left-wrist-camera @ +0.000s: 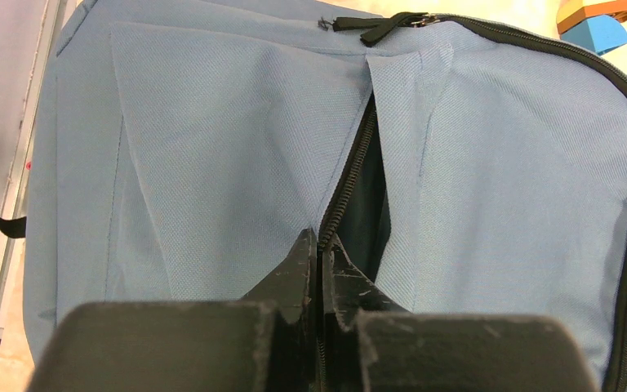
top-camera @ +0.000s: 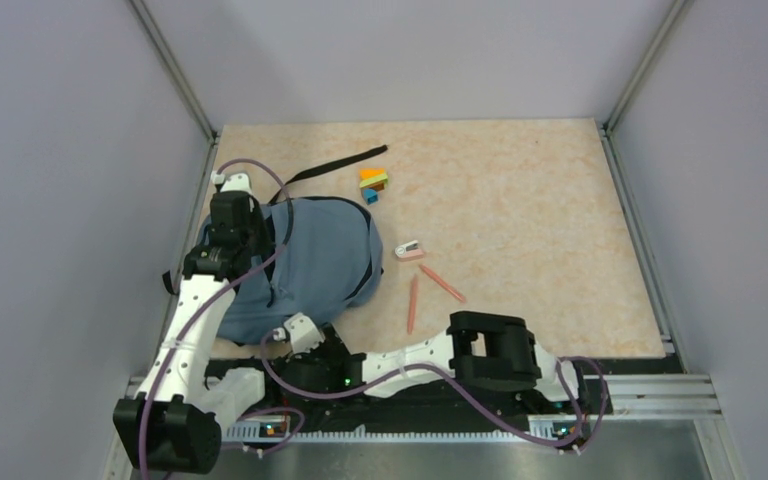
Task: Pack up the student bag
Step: Pick up the stationery from the center of the board.
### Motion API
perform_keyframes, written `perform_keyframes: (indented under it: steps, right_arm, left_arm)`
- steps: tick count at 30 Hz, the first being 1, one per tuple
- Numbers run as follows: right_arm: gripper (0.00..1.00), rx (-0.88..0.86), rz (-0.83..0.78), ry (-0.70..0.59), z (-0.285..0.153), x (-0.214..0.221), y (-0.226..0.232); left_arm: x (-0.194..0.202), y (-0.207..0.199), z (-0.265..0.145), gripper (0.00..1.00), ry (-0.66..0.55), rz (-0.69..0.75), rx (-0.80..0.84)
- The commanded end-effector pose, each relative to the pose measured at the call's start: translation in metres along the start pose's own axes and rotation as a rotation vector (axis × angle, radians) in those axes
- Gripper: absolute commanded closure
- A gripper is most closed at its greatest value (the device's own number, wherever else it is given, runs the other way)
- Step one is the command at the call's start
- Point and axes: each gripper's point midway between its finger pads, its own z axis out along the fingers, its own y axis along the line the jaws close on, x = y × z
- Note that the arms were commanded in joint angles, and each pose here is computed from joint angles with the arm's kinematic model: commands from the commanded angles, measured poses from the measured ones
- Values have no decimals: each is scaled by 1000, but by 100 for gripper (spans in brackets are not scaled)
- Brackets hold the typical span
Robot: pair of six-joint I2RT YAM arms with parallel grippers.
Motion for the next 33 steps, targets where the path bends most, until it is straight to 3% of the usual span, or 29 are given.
perform_keyframes:
  steps: [1, 14, 24, 33]
  right_arm:
    - [13, 11, -6, -23, 7, -15, 9]
    - [31, 63, -27, -37, 18, -13, -8]
    - [34, 51, -2, -59, 32, -24, -9]
    - [50, 84, -14, -21, 37, -6, -26]
  left_arm:
    - [-22, -4, -8, 100, -87, -33, 25]
    - [-21, -5, -9, 100, -88, -33, 31]
    - [-20, -5, -8, 100, -81, -32, 32]
    - [-19, -7, -9, 100, -79, -32, 43]
